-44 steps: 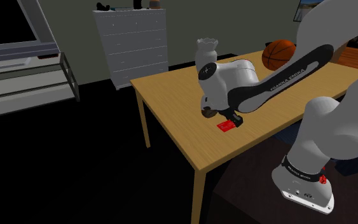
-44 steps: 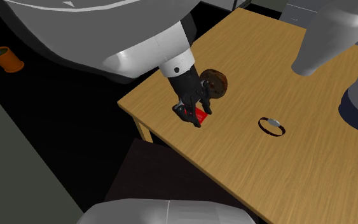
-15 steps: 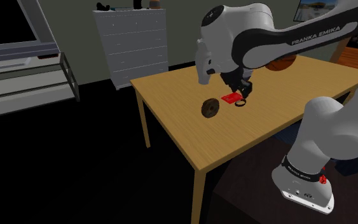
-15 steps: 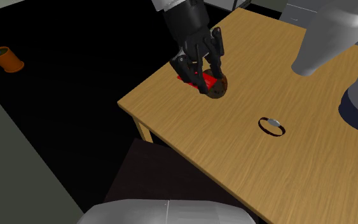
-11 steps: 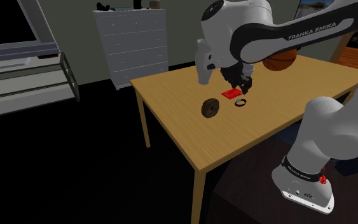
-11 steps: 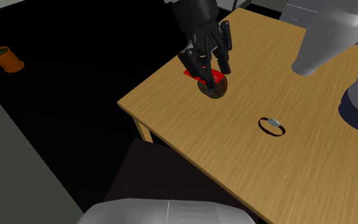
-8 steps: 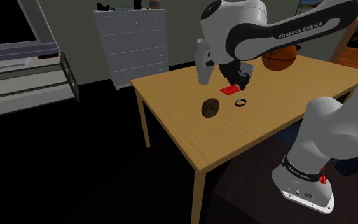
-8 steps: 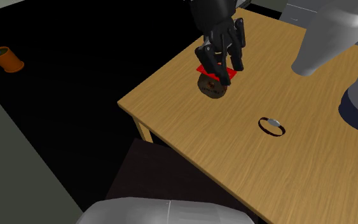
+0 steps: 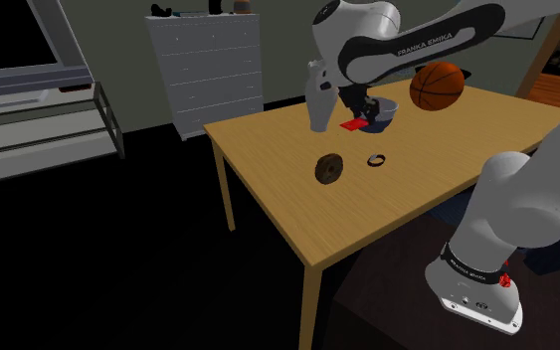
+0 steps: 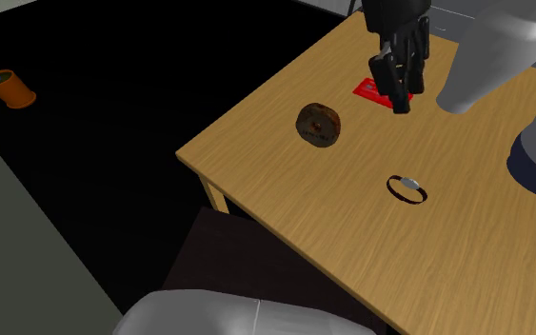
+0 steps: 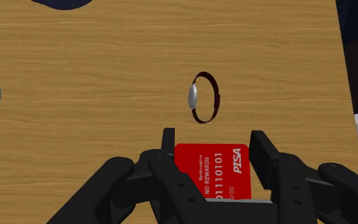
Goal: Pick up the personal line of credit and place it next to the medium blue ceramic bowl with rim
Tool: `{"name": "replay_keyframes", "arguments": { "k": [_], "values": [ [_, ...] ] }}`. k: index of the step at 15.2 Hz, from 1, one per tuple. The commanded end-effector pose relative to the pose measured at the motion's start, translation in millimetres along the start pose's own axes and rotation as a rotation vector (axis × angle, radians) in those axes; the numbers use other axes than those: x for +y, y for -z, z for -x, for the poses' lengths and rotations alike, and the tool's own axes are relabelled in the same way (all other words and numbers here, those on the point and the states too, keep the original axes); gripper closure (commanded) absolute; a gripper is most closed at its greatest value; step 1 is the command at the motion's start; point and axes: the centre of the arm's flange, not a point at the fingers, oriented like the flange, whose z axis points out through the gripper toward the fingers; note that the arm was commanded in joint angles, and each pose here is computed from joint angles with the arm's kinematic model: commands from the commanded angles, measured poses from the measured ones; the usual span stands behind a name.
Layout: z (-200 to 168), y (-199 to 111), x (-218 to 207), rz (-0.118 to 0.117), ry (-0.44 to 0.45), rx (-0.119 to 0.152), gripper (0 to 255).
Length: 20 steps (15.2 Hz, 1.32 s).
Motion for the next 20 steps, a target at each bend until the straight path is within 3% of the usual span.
{"name": "replay_keyframes", "arguments": {
  "k": [1,16,20],
  "values": [
    [10.0,-5.0,26.0,0.001,0.001,-0.001,255],
    [97.8,-62.4,193.3,0.001,0.001,-0.001,255],
    [86.2,-80.0,193.2,0.001,0.001,-0.001,255]
  ]
}}
